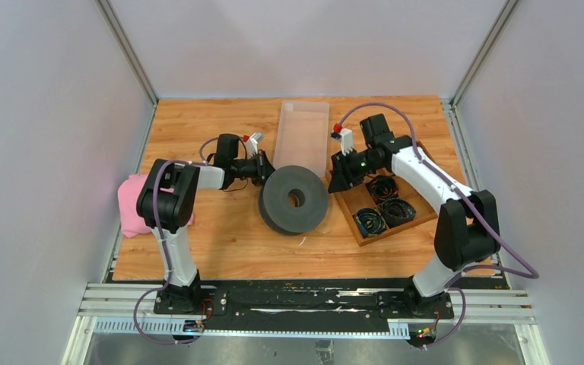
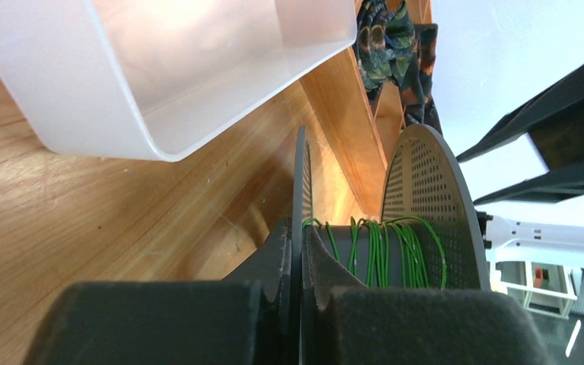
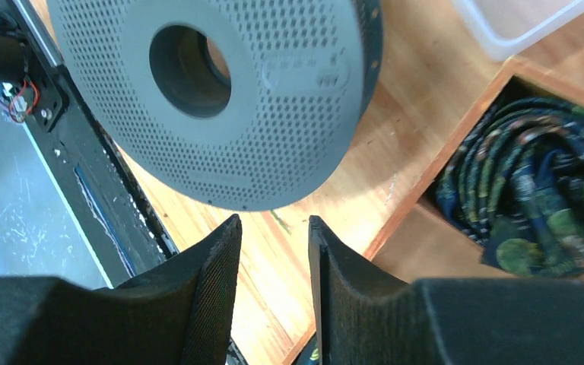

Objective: Wrap the cables

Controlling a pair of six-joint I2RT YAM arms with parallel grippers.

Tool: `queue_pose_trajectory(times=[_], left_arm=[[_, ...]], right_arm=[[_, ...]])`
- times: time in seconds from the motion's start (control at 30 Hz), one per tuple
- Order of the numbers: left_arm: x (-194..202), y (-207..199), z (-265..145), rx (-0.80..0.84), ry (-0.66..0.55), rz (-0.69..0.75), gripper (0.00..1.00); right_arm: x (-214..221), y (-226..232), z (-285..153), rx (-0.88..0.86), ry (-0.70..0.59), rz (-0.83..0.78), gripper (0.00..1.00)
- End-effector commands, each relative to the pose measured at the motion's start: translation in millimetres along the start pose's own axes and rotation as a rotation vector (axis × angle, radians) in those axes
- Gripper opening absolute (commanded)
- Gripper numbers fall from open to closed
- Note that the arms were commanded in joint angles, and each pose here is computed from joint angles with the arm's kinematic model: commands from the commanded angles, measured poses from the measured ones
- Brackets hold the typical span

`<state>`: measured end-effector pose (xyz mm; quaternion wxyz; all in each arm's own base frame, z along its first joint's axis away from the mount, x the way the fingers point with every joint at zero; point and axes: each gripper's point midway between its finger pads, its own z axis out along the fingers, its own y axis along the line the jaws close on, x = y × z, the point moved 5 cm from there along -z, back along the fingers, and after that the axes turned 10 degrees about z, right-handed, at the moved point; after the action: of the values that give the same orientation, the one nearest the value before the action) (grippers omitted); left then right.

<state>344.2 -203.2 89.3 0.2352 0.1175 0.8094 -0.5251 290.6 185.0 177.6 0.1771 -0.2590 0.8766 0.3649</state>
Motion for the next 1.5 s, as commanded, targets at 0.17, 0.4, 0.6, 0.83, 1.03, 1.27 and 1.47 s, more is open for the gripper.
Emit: queue_pose_trajectory(times=[0.17, 0.4, 0.6, 0.83, 1.03, 1.27, 1.47], left_arm=[[-13, -1, -23, -0.122, -0.116, 0.007, 0.00], [-8, 13, -48, -0.226, -0.226, -0.064, 0.00], [-5, 14, -55, -0.252, -0.283, -0.096, 0.00], [1, 29, -66, -0.293, -0.320, -0.161, 0.00], [1, 39, -68, -0.296, -0.313, -0.174, 0.00], [-1, 39, -68, -0.288, -0.311, -0.175, 0.00], [-4, 36, -68, -0.275, -0.306, -0.149, 0.00]], right_arm=[[26, 3, 23, -0.042, -0.084, -0.068, 0.39], [31, 0, 32, -0.047, -0.089, -0.074, 0.39], [36, -3, 50, -0.034, -0.029, -0.092, 0.39], [38, -13, 63, 0.088, -0.016, -0.112, 0.39], [28, -21, 68, 0.133, -0.021, -0.087, 0.38], [20, -9, 64, 0.063, -0.040, -0.130, 0.37], [-7, 12, 45, 0.017, -0.098, -0.227, 0.36]])
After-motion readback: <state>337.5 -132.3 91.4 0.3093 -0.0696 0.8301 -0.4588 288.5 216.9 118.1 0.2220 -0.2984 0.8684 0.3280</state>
